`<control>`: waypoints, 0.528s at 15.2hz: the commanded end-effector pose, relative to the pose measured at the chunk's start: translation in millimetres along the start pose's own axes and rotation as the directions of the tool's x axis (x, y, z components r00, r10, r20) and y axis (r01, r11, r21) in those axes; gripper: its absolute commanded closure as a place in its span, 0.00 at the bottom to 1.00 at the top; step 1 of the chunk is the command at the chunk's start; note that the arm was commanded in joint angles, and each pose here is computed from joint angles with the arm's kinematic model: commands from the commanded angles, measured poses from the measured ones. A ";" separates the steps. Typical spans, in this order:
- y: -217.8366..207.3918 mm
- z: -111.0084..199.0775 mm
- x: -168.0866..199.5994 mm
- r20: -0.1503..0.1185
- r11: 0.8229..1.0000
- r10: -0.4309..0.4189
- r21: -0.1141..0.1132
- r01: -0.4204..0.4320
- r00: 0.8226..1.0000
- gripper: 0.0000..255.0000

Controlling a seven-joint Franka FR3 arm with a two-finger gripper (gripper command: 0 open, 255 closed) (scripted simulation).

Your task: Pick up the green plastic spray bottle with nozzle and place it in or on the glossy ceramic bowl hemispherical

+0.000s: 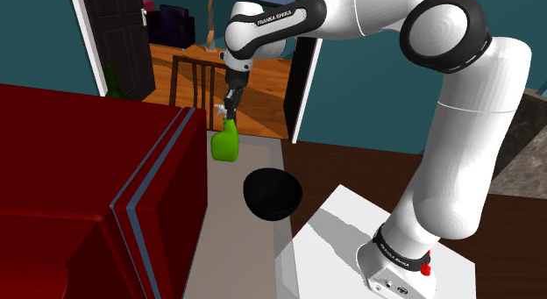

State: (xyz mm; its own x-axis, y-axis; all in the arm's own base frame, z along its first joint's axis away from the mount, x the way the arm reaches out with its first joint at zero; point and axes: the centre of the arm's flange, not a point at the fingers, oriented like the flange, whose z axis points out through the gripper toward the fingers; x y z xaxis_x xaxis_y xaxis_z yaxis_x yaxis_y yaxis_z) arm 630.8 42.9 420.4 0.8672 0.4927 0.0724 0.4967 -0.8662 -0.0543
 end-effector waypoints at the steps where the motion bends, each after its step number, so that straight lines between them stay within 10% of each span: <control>1: 0.0 0.2 0.0 0.000 1.000 0.000 0.000 0.000 1.000 1.00; 8: -1.2 -20.8 1.5 0.000 1.000 0.000 0.000 0.000 1.000 1.00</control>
State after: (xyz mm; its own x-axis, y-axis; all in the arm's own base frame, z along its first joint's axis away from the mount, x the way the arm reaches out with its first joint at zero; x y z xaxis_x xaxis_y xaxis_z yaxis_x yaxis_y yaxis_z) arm 631.2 43.7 435.6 0.8672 0.4927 0.0723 0.4967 -0.8662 -0.0545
